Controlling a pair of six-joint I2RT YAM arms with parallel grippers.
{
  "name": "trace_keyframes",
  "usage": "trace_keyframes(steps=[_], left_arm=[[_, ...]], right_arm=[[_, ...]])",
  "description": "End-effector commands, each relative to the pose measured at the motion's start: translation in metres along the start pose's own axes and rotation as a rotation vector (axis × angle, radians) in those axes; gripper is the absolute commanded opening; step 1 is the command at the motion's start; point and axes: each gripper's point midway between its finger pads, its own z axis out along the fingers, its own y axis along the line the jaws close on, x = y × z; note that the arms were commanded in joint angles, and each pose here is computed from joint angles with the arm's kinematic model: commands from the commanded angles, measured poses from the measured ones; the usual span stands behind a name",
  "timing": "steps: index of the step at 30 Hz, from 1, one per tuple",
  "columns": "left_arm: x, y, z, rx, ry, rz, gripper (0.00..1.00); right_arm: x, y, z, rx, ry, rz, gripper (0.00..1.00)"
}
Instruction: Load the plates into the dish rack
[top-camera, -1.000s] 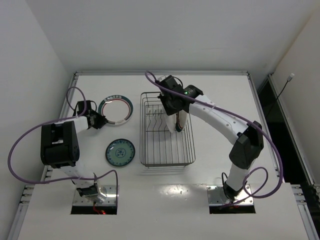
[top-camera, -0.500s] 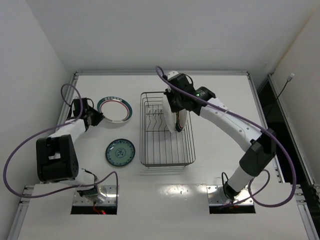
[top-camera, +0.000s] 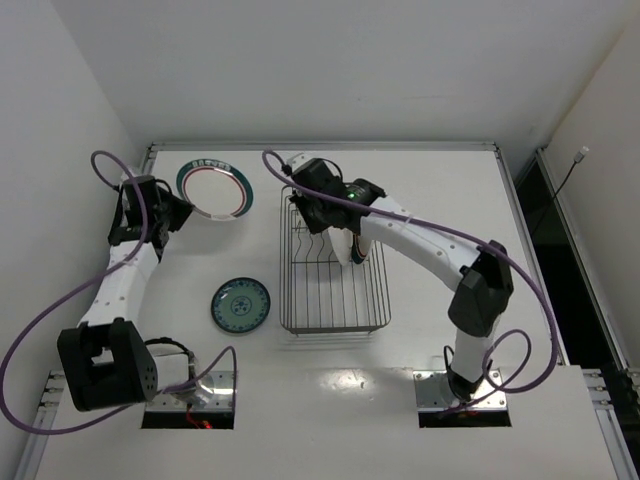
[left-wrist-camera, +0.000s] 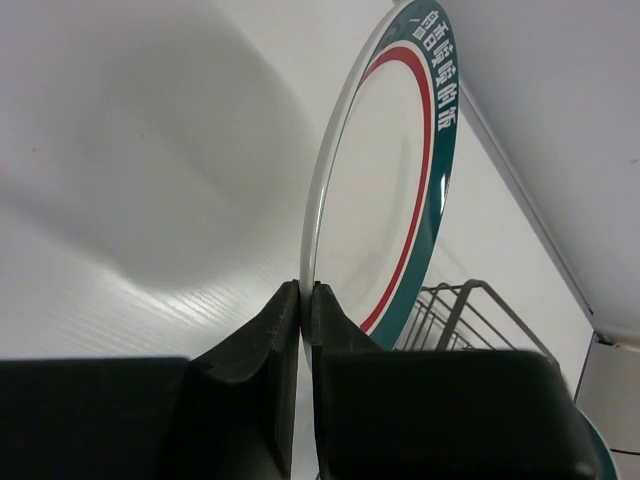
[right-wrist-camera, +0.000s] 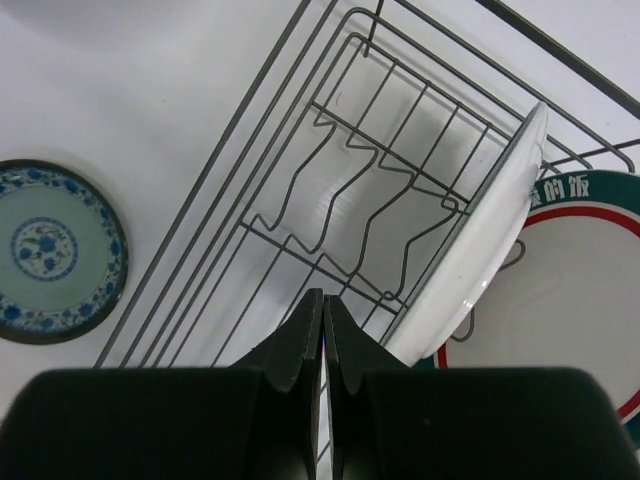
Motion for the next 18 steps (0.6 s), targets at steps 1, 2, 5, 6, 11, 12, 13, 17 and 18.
trace_keyframes(steps=[1,2,5,6,11,12,13,17,18], left_arm=[[-0.037,-0.035,-0.027,0.095,-0.105,0.017,0.00],[-0.039,-0.037,-0.029,0.096,-0.106,0.017,0.00],[-0.045,-0.044,-0.039,0.110,-0.121,0.027,0.00],[-0.047,-0.046,-0.043,0.118,-0.128,0.027,0.00],[-0.049,-0.059,-0.055,0.168,-0.124,0.032,0.00],[-0.049,-0.062,-0.058,0.183,-0.122,0.034,0.00],[-0.049,-0.067,-0.061,0.204,-0.114,0.037,0.00],[-0.045,-0.073,-0.064,0.230,-0.085,0.032,0.00],[-0.044,-0.074,-0.065,0.237,-0.078,0.033,0.00]], right_arm=[[-0.018,-0.002,-0.001,0.112,-0.026,-0.020,0.00],[-0.014,-0.003,0.001,0.141,-0.008,-0.036,0.00],[-0.002,-0.028,0.009,0.311,0.057,-0.043,0.00],[0.002,-0.033,0.008,0.347,0.075,-0.043,0.00],[0.009,-0.055,-0.007,0.449,0.094,-0.033,0.00],[0.008,-0.056,-0.009,0.447,0.083,-0.028,0.00],[0.011,-0.057,-0.014,0.447,0.086,-0.029,0.00],[0.004,-0.080,-0.027,0.518,0.058,-0.007,0.00],[0.000,-0.080,-0.032,0.516,0.044,0.000,0.00]])
